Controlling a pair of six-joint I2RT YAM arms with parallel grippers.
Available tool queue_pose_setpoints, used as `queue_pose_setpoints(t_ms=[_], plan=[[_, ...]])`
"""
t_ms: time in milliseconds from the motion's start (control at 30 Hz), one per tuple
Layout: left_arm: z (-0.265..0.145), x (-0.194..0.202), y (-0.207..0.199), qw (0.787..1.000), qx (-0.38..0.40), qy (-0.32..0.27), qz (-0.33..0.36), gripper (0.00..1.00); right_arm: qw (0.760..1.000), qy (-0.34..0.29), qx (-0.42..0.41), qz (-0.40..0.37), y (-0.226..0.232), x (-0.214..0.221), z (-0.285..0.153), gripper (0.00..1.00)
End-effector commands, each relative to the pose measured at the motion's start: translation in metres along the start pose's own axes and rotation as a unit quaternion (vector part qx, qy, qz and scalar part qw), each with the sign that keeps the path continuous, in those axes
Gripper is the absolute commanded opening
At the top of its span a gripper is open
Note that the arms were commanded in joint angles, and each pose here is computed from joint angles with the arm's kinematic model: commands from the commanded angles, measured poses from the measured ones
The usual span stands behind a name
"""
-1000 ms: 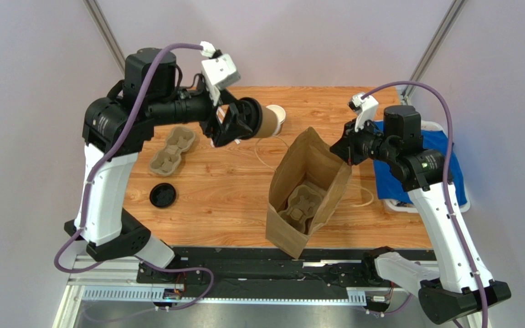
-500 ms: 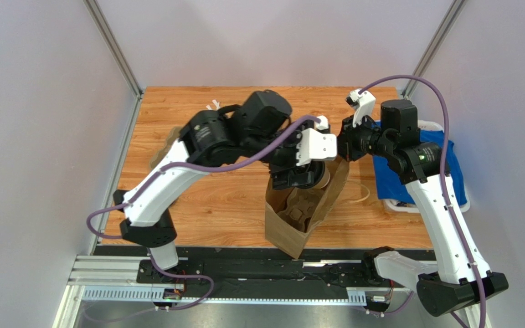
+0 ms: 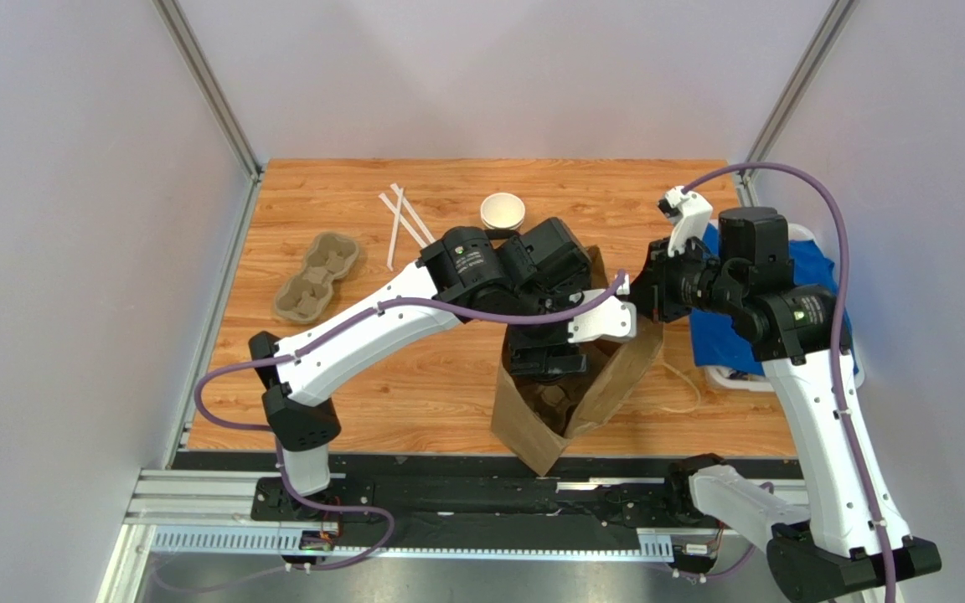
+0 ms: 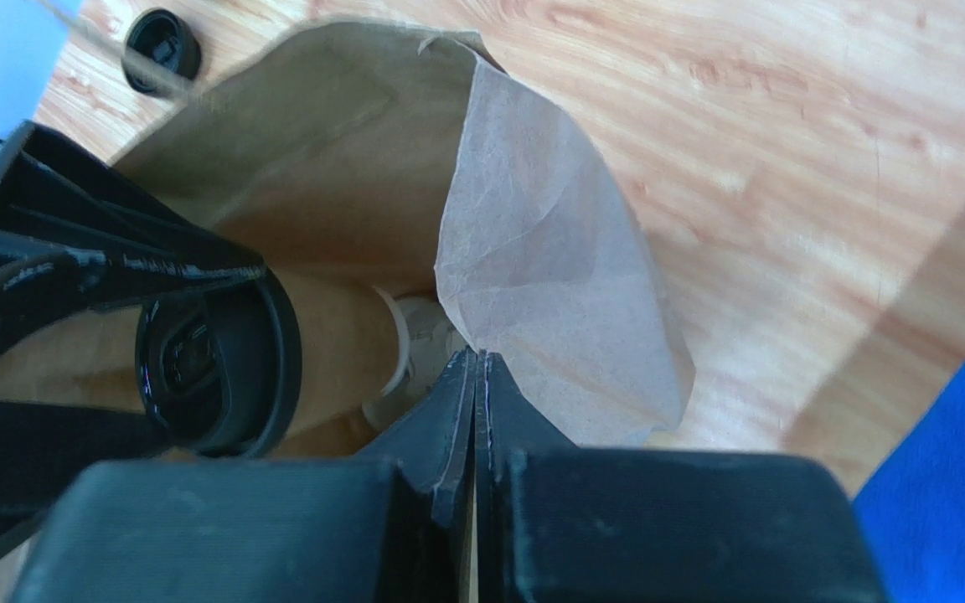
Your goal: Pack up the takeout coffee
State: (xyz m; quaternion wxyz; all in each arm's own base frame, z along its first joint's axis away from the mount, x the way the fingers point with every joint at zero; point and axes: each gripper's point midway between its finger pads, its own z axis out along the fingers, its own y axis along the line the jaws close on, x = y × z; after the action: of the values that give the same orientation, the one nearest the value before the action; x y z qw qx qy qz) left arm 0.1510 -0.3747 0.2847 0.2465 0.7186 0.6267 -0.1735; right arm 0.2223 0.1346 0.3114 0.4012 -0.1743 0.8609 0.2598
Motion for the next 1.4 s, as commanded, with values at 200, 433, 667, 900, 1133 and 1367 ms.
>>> queue_pose_setpoints(t_ms=[200,433,667,900,1133,1367], plan=[[-0.042,0.021,0.058,0.997,-0.079,0.003,0.005,0.33,0.993,0.090,0.004,0.076,-0.006,0.052,-0.017,0.00],[-0.047,0.009,0.047,0.998,-0.051,-0.014,0.036,0.33,0.998,0.059,-0.020,0.004,-0.004,0.019,-0.023,0.62],[-0.045,0.013,0.032,0.999,-0.026,-0.017,0.032,0.33,0.988,-0.044,-0.031,-0.144,-0.004,-0.067,-0.024,0.78],[-0.044,0.021,0.027,0.999,-0.026,-0.015,0.020,0.33,0.978,-0.054,-0.104,-0.171,0.009,-0.090,0.009,0.79],[-0.040,0.026,0.025,0.999,-0.026,-0.021,0.000,0.33,0.968,-0.026,-0.122,-0.216,0.022,-0.086,0.047,0.77],[-0.040,0.037,0.024,0.998,-0.043,-0.024,-0.026,0.33,0.957,0.020,-0.133,-0.257,0.025,-0.063,0.073,0.65]])
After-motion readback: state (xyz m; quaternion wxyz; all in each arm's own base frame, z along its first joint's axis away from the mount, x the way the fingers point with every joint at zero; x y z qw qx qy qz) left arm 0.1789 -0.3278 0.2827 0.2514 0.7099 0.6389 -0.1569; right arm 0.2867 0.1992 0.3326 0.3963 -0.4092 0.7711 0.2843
